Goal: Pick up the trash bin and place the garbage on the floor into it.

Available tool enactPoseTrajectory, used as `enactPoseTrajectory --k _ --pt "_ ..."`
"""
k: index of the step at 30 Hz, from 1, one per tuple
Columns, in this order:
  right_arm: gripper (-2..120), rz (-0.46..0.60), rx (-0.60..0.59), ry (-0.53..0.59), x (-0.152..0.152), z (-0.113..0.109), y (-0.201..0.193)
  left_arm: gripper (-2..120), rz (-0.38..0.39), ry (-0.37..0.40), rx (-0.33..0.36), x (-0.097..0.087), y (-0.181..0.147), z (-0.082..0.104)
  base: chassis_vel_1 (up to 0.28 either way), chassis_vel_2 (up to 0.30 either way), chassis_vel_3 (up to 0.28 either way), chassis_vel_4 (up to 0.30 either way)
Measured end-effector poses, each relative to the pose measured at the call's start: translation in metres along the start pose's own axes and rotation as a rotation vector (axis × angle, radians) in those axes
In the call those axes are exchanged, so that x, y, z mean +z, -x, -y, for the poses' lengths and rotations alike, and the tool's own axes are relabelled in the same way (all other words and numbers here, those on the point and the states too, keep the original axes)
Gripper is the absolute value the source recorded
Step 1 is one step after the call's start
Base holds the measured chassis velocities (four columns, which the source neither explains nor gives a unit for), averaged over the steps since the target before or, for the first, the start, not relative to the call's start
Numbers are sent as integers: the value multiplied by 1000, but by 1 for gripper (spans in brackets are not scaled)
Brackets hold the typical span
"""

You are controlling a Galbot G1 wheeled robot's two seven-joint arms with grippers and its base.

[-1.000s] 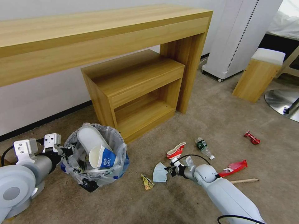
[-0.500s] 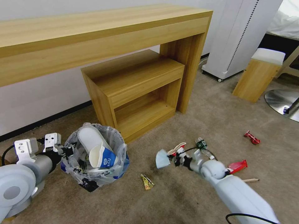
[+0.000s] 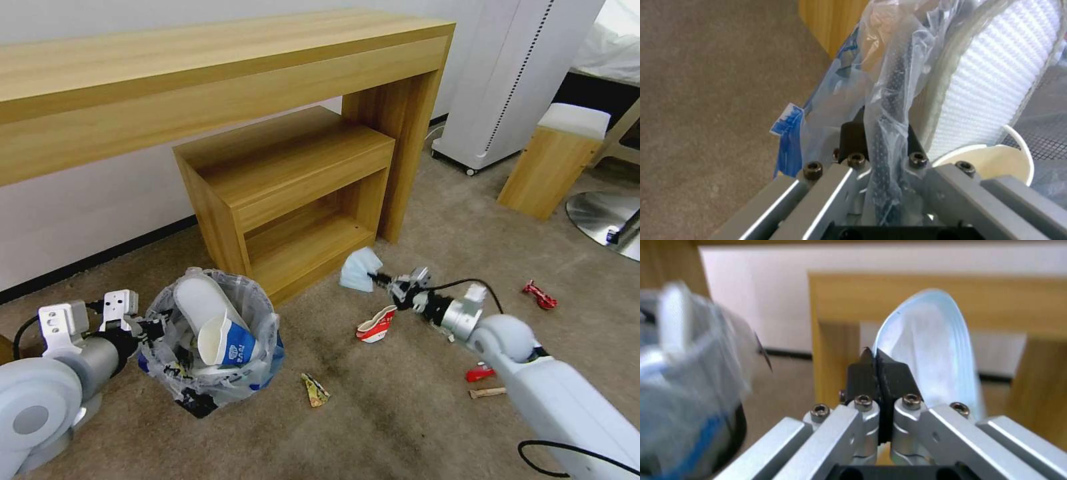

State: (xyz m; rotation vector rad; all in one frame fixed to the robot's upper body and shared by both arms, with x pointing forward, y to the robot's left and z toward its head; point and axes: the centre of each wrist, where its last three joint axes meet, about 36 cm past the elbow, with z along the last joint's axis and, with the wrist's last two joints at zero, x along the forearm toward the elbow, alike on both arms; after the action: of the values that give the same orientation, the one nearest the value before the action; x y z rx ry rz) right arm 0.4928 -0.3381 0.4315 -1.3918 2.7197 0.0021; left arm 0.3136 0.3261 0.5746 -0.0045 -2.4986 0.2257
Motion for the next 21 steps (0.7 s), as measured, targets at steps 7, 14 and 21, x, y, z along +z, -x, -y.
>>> enactPoseTrajectory --k 7,14,21 --pt "0 142 -118 -51 -43 6 0 1 -25 -23 60 1 -4 5 0 0 0 0" --pt "0 273 -209 -73 -88 3 5 1 -58 -41 116 7 -10 14 0 0 0 0" --pt "0 331 -249 -76 -106 0 12 1 -95 -46 164 15 -17 27 0 0 0 0"
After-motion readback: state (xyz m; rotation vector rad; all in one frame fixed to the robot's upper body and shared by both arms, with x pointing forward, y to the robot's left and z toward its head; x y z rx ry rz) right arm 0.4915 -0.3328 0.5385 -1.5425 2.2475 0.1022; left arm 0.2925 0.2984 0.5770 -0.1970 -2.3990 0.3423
